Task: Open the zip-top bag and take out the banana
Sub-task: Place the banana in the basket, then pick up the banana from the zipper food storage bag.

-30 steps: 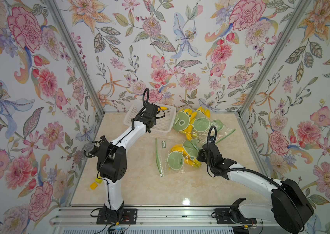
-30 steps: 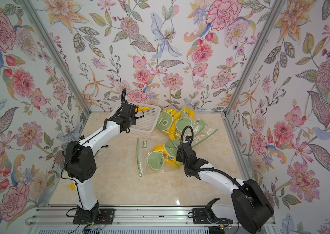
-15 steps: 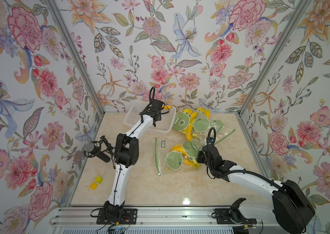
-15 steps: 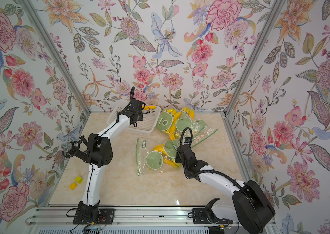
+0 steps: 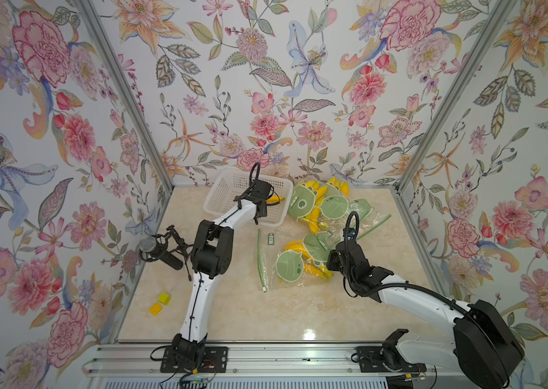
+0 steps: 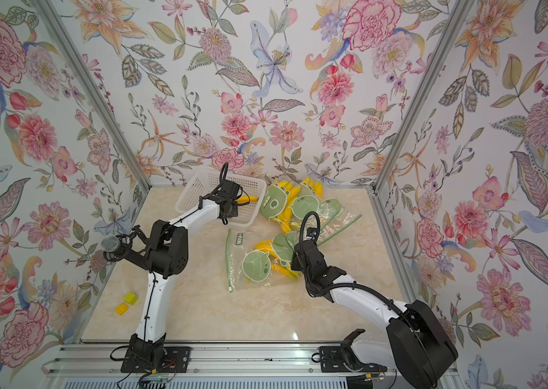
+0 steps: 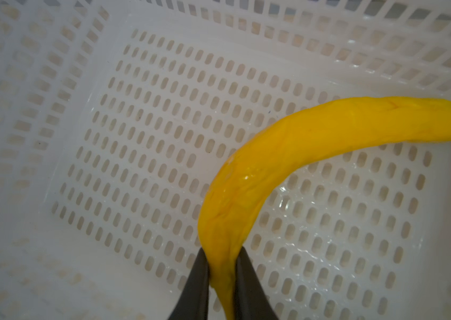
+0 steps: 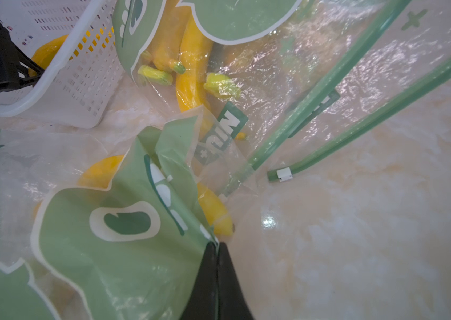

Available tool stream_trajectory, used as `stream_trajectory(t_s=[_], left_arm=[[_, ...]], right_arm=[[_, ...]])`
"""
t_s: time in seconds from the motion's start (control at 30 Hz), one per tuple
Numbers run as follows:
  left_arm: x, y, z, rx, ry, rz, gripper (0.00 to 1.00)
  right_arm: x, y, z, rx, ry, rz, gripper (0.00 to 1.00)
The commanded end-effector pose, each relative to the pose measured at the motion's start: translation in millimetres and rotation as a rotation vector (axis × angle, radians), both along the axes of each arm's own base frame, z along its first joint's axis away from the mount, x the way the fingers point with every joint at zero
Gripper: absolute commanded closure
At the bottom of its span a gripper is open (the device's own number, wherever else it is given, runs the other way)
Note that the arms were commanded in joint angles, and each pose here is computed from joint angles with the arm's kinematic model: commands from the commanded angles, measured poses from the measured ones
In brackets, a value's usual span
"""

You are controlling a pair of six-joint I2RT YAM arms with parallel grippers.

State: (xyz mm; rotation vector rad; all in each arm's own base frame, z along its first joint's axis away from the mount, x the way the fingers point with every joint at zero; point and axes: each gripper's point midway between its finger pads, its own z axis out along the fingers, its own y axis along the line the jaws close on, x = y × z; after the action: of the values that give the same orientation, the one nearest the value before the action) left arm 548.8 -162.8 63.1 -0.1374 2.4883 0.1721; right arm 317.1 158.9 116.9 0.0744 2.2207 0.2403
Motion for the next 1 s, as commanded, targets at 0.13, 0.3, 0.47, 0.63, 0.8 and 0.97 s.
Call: stream_trajectory(t_s=[0.13, 0.3, 0.47, 0.63, 0.8, 0.97], left_arm=[[-41, -5, 17, -0.072, -0.041, 0.036, 0.77], [-47, -23, 42, -0.141, -0.078, -0.023, 0.56], [-55, -26, 96, -0.179, -0.159, -0.081, 0.42], [-97, -7, 136, -0.192, -0.250, -0.118, 0.41], [-170, 13, 124, -0.219, -0.268, -0.176, 0.46], [-229, 9, 75, -0.278, -0.207, -0.238, 0.52]], right_arm=[[3, -2, 7, -0.029, -0.029, -0.008, 1.00], [4, -1, 13, -0.043, -0.046, 0.009, 1.00], [1, -2, 15, -0.042, -0.052, 0.021, 1.00], [0, -6, 15, -0.047, -0.049, 0.025, 1.00], [0, -8, 15, -0.050, -0.040, 0.035, 1.00], [2, -8, 11, -0.056, -0.024, 0.042, 1.00]])
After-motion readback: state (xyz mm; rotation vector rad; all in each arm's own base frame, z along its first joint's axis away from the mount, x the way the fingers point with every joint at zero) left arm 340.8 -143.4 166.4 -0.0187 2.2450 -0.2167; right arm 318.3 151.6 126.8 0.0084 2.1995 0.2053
